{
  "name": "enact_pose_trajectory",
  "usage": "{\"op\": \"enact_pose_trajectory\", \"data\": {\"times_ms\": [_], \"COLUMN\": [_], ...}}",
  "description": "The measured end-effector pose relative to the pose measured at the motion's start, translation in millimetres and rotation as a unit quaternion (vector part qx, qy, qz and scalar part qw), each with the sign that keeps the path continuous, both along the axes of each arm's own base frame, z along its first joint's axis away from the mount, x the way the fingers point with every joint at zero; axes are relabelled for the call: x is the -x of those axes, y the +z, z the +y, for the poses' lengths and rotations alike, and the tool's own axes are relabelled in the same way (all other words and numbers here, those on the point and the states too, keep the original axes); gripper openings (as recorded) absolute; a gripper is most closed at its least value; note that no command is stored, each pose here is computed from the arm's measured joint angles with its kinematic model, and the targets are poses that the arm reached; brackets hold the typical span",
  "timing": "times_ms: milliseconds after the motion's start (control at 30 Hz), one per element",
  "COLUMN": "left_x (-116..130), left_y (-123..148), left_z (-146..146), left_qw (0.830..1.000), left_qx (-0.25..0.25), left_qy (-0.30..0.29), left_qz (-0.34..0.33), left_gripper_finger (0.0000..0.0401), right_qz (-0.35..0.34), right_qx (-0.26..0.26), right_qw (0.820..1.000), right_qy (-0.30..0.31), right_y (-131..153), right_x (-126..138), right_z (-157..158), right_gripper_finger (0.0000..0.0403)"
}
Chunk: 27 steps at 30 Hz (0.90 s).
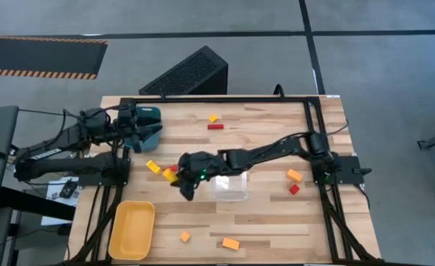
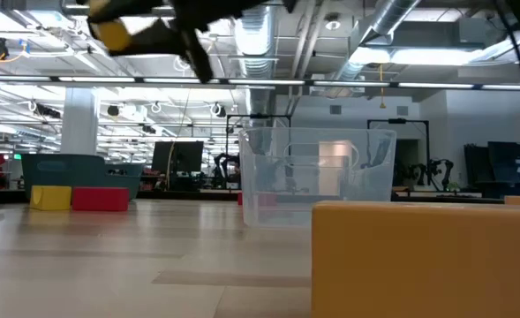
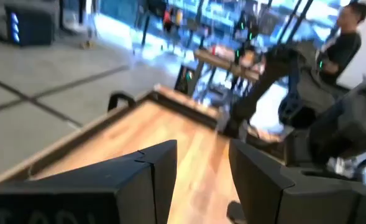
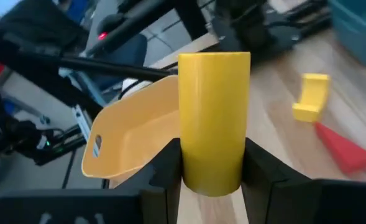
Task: Sort & place blocks by color
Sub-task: Put the top yellow block into the yellow bin
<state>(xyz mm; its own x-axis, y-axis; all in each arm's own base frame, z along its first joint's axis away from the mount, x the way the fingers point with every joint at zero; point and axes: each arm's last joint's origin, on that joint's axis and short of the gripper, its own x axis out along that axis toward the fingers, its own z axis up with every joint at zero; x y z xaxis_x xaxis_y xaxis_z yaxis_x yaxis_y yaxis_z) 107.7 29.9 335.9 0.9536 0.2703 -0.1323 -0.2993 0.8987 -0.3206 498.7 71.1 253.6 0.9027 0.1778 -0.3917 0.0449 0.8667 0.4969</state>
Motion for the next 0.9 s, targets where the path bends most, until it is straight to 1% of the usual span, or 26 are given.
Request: {"op": "enact_pose_trajectory", "data": {"times_ms": [167, 333, 400, 500, 600, 667, 733, 833, 900], "left_x": [7, 11, 10, 7, 3, 0, -3, -9, -13], "left_y": [1, -1, -2, -5, -8, -9, -10, -13, -14], "left_z": [-9, -18, -21, -25, -29, -31, -33, -36, -37], "left_qw": [0.998, 0.993, 0.991, 0.99, 0.989, 0.989, 0.988, 0.987, 0.985], "left_qx": [0.047, 0.093, 0.105, 0.109, 0.101, 0.098, 0.099, 0.1, 0.103], "left_qy": [-0.002, -0.009, -0.011, -0.01, -0.007, -0.006, -0.003, -0.002, -0.004], "left_qz": [0.046, 0.07, 0.076, 0.088, 0.104, 0.109, 0.115, 0.127, 0.136], "left_gripper_finger": [0.0133, 0.0133, 0.0133, 0.0133, 0.0133, 0.0133, 0.0133, 0.0133, 0.0133], "right_qz": [-0.021, -0.039, -0.041, -0.036, -0.034, -0.046, -0.042, -0.079, -0.092], "right_qx": [0.02, 0.005, 0.008, 0.026, 0.042, 0.044, 0.048, 0.08, 0.106], "right_qw": [0.999, 0.996, 0.994, 0.992, 0.99, 0.989, 0.989, 0.983, 0.978], "right_qy": [0.035, 0.084, 0.102, 0.115, 0.127, 0.131, 0.133, 0.142, 0.154], "right_y": [-5, -17, -22, -29, -38, -46, -49, -51, -55], "right_x": [-27, -50, -58, -66, -72, -74, -74, -78, -78], "right_z": [23, 38, 42, 49, 56, 60, 61, 63, 67], "right_gripper_finger": [0.0129, 0.0129, 0.013, 0.013, 0.013, 0.013, 0.013, 0.0131, 0.0131]}}
